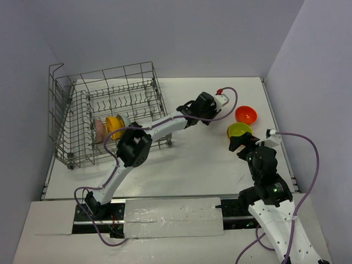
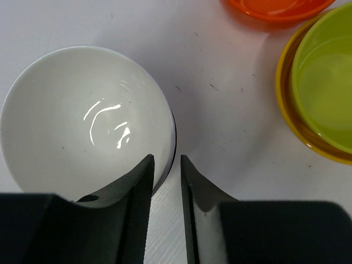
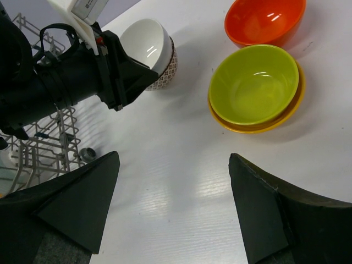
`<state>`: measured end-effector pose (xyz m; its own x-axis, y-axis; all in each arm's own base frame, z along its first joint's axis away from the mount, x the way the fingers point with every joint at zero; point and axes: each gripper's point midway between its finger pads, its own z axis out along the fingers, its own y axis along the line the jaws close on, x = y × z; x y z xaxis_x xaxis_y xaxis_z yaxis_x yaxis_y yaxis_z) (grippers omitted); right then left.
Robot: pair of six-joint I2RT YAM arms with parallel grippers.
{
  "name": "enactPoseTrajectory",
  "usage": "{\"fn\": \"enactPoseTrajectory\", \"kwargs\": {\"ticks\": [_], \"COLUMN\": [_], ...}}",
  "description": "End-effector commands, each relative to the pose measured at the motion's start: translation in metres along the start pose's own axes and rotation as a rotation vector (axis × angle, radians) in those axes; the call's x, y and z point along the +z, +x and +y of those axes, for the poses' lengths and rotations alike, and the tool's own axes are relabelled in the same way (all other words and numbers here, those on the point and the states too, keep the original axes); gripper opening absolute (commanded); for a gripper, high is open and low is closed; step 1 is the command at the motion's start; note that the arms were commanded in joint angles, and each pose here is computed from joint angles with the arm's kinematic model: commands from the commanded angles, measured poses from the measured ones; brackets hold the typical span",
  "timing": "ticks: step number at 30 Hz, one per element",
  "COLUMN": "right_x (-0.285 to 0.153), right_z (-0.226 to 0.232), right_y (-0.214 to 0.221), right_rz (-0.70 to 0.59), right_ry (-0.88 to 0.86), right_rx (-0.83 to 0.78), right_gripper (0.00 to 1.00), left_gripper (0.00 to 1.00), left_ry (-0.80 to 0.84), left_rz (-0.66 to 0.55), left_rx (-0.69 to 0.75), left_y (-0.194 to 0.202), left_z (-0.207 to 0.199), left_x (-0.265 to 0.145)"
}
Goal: Load the bowls into the dish rack
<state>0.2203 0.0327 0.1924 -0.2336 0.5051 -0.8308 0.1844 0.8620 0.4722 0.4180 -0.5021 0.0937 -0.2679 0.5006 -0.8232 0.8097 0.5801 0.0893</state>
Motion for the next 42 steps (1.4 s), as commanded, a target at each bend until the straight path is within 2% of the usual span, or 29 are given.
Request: {"fn": "enactPoseTrajectory", "kwargs": {"ticks": [1,7,14,24,33,37,40,42], "right_x": [-0.004,-0.004,-0.004,-0.004,-0.003,-0.003,-0.003,-0.003], "right_z": [0.005,0.005,0.006,0.005,0.005,0.006,0.006,0.007], "right_y": [-0.011,-0.011,-0.01,-0.011,-0.012,-0.012,-0.011,-0.011], "right_rz": [-0.027,-0.03,-0.026,-0.034,-0.039,-0.04,-0.038,-0.039], "right_ry": [-0.014,-0.016,-0.018,-0.017,-0.02,-0.023,-0.023,-0.026], "right_rx": [0.009,0.008,0.007,0.011,0.01,0.011,0.009,0.01], "right_gripper": [0.88,0.87,0.87,0.87,0.87,0.87,0.87,0.87], "left_gripper": [0.3,0.14,0.0,0.0,0.0,0.01,0.05,0.12], "left_ry": [-0.011,-0.003,0.011,0.059,0.063,0.016,-0.002,-0.007], "left_rz": [-0.093,-0.082,-0.065,-0.042,0.084,0.126,0.128,0.131], "left_rx": [0.0,-0.009,-0.01,-0.039,-0.036,-0.064,-0.069,-0.08], "left_y": [-0.035,-0.03,-0.023,-0.031,0.02,0.036,0.041,0.043], "left_z": [0.004,0.002,-0.001,-0.015,-0.047,-0.055,-0.059,-0.059], "left_x": [-0.011,-0.01,-0.014,-0.053,-0.083,-0.094,-0.101,-0.102]}}
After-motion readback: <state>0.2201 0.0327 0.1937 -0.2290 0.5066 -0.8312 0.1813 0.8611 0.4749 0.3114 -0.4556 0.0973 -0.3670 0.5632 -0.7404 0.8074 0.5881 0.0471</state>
